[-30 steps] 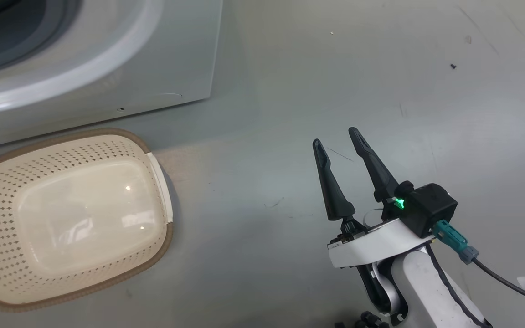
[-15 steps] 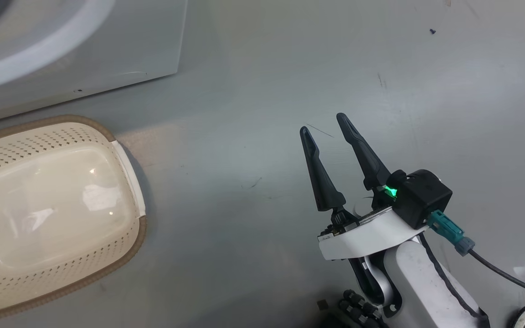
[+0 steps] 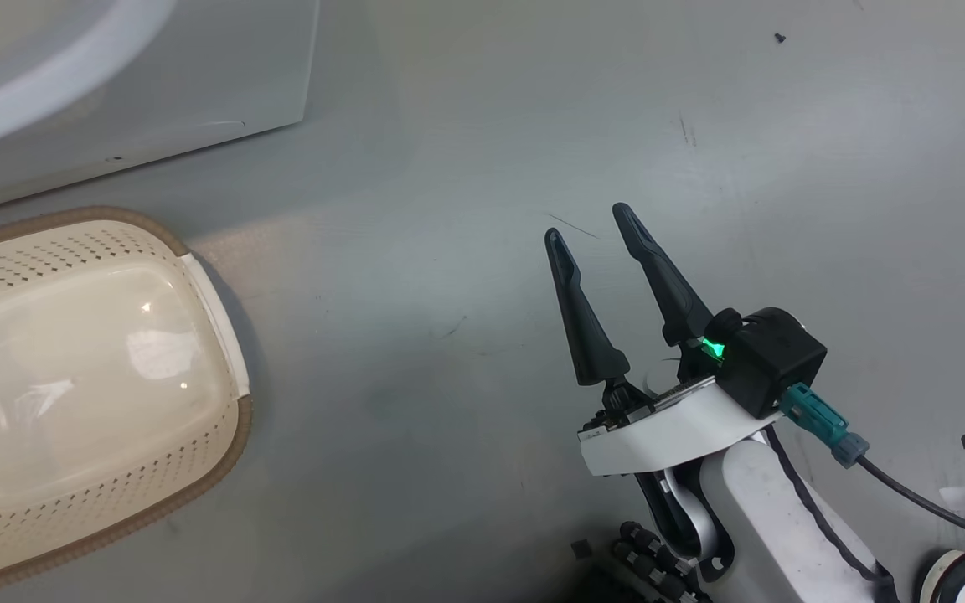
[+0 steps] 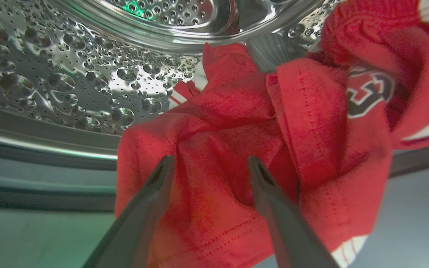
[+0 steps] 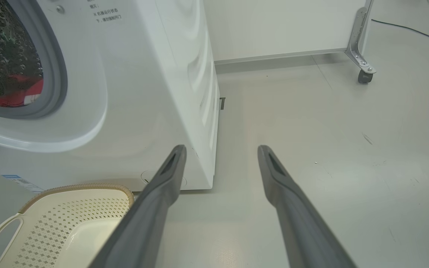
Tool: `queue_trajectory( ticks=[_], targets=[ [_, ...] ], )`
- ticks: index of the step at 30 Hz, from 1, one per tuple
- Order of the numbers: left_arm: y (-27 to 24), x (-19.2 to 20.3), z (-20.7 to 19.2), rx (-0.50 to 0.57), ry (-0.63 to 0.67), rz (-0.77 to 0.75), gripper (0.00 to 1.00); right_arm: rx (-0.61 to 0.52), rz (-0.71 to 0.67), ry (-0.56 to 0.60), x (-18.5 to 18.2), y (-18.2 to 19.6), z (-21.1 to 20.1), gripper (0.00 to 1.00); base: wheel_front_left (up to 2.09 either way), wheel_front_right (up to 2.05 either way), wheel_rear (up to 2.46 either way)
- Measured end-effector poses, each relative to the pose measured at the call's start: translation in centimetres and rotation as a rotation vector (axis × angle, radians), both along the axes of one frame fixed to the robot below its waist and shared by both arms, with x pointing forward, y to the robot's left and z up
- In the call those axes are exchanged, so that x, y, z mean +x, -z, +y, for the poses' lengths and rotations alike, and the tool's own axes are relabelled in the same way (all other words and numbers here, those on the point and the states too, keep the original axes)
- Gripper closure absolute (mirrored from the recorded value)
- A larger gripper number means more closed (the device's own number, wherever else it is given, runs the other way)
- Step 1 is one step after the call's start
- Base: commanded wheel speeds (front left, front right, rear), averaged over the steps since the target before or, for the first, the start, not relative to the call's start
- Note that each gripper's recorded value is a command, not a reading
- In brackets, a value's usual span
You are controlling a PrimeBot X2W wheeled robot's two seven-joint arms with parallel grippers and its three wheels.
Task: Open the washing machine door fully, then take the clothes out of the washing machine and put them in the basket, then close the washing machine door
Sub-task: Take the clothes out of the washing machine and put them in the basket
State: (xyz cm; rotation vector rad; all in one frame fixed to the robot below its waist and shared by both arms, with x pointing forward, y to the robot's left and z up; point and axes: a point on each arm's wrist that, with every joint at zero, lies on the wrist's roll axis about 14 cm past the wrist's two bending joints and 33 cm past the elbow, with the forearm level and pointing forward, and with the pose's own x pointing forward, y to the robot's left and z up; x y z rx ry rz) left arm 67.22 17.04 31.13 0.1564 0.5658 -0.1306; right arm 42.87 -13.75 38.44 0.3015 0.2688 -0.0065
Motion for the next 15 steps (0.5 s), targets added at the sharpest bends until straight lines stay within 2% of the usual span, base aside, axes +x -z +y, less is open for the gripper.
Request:
queue_trajectory(
  ticks=[5, 15],
  targets=[
    [1.2, -0.1, 0.8, 0.042, -0.008, 0.048, 0.00, 0.002, 0.007, -0.002, -0.1, 0.2, 0.1, 0.00, 0.00, 0.00, 0.00],
    [1.6, 0.8, 0.7, 0.041, -0.025, 0.070, 0.00, 0.004, 0.018, 0.004, -0.2, 0.5, 0.1, 0.00, 0.00, 0.00, 0.00]
  ],
)
